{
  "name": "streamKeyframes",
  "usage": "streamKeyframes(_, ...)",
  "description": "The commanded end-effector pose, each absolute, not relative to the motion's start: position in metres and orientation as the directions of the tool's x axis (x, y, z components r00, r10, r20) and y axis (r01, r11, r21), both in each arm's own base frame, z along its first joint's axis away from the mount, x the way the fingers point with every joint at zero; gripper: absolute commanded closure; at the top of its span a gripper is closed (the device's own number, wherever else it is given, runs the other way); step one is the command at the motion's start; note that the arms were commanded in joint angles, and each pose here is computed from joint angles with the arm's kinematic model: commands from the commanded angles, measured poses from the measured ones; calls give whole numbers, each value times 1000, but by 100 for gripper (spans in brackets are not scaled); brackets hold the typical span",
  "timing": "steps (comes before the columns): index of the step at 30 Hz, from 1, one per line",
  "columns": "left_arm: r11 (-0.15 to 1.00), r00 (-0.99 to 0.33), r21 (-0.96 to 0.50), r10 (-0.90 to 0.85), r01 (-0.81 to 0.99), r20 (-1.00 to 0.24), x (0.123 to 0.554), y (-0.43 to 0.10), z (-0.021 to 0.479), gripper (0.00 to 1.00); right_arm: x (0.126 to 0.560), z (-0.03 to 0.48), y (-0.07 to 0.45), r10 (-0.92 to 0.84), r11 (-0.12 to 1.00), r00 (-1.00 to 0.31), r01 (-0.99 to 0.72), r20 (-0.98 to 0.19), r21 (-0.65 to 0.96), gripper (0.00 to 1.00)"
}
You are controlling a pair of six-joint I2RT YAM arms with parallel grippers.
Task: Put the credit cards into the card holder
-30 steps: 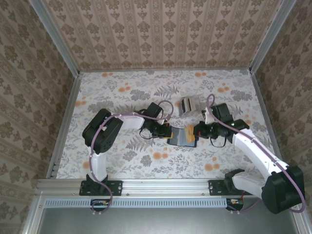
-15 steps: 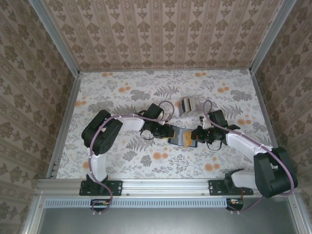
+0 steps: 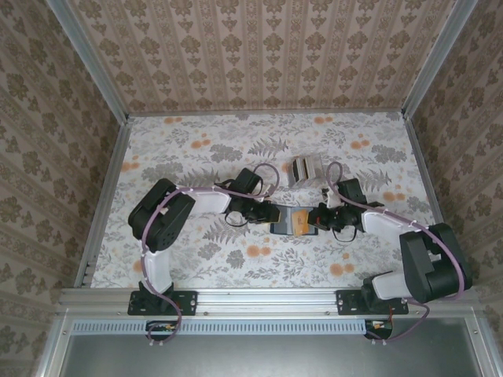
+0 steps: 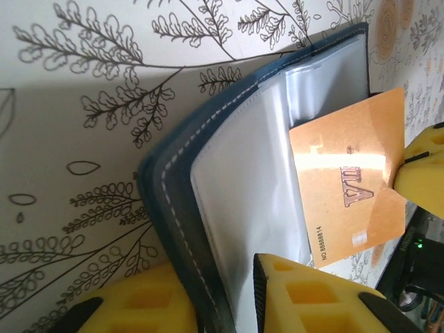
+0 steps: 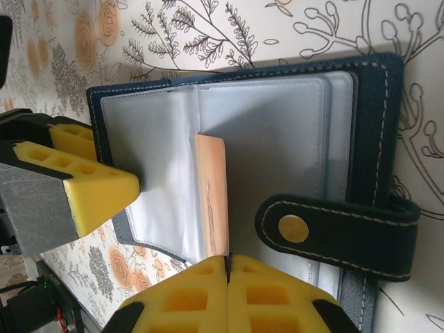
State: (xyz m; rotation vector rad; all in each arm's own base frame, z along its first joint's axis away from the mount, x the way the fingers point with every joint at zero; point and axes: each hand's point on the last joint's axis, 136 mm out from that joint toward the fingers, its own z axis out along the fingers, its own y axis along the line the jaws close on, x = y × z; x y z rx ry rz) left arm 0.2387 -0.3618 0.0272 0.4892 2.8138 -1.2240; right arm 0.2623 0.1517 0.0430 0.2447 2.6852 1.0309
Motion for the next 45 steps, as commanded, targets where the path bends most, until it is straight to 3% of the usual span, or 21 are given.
streamKeyframes(1,696,-956,-659,254,285,-145,238,-343,16,71,264,37,157,232,716,-961,62,-154,695,100)
streamKeyframes(4,688,-957,-668,246,282,-151,239,-343,18,72,267,36,156,242,715,-957,66,-158,696,100)
streamKeyframes(11,705,-959,-651,237,280,-157,240,-334,16,87,271,35,154,232,736,-956,52,-180,675,100)
streamKeyframes(14,716,-955,-633,247,294,-164,241,-330,15,87,274,31,155,216,738,-962,50,-166,673,100)
streamKeyframes(19,718,-955,-630,245,295,-168,244,-326,18,77,280,25,161,211,718,-967,56,-141,693,100)
streamKeyframes(22,730,-959,-621,234,284,-163,245,-320,18,76,282,29,165,203,710,-970,52,-133,702,100)
streamKeyframes(29,735,-962,-622,217,271,-163,247,-309,23,82,282,29,172,172,725,-975,28,-142,688,100)
streamKeyframes(35,714,-962,-647,231,269,-146,244,-314,19,100,284,26,176,152,741,-977,14,-148,671,100)
streamKeyframes(45,707,-952,-641,267,298,-149,242,-318,21,100,294,34,168,143,786,-967,-19,-212,618,100)
